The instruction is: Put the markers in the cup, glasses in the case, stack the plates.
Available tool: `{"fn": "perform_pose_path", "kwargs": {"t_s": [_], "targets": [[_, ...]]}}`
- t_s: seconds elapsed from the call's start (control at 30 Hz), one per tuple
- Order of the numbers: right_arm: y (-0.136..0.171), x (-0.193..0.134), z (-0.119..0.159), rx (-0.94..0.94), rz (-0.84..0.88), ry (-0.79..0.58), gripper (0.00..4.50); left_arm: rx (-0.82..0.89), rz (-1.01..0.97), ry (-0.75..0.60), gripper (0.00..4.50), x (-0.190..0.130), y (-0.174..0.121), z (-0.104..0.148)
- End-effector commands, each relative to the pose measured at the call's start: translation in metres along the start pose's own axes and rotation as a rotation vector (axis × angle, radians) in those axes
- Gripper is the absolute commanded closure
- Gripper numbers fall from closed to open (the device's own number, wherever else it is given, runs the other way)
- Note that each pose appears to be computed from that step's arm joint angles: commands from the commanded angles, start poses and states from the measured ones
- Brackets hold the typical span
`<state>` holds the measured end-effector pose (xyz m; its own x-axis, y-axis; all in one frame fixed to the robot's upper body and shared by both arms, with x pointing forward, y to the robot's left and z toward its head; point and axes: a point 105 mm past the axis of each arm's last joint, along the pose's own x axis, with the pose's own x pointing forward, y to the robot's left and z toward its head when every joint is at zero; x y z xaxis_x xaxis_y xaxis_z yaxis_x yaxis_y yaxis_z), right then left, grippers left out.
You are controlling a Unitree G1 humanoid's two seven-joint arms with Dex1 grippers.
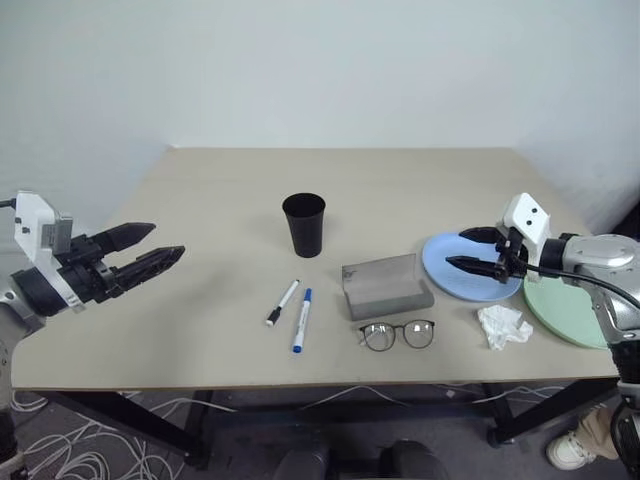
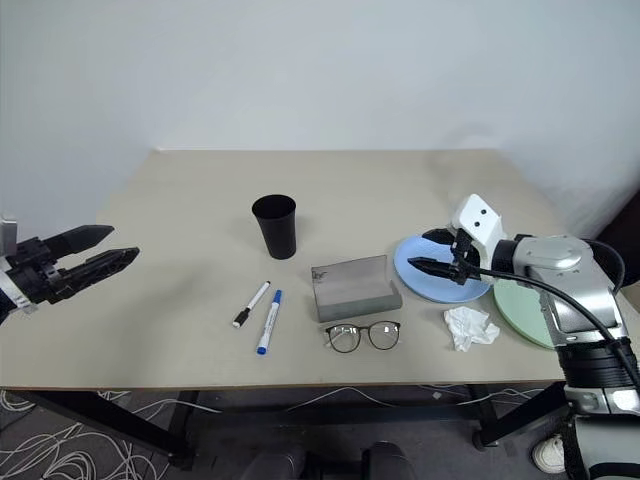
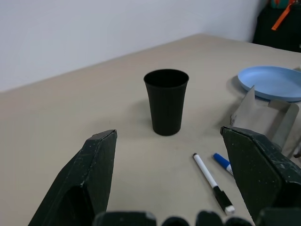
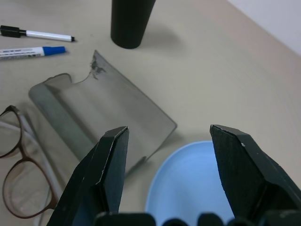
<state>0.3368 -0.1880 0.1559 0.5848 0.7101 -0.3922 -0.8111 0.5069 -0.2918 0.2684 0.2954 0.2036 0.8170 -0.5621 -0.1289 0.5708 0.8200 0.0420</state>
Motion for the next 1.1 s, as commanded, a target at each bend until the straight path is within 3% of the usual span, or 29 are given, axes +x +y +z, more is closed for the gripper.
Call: {"fn": "perform_pose_path", "kwargs": {"t_s": [0.03, 0.53, 0.8, 1.1], "targets": [[0.005, 0.000, 0.012, -0.022, 0.013, -0.048, 1.51, 0.028, 0.018, -0.041, 0.78, -0.005, 0.002, 0.012], [0.006, -0.021, 0.000, 0.000, 0.004, -0.001, 1.51, 0.032, -0.058, -0.067, 0.78, 0.022, 0.002, 0.018], [-0.001, -0.034, -0.011, 0.001, 0.003, 0.042, 1.51, 0.066, -0.191, -0.045, 0.78, 0.039, -0.033, 0.008], [-0.014, -0.069, -0.047, 0.022, -0.025, 0.192, 1.51, 0.111, -0.271, -0.018, 0.78, 0.042, -0.044, -0.004]]}}
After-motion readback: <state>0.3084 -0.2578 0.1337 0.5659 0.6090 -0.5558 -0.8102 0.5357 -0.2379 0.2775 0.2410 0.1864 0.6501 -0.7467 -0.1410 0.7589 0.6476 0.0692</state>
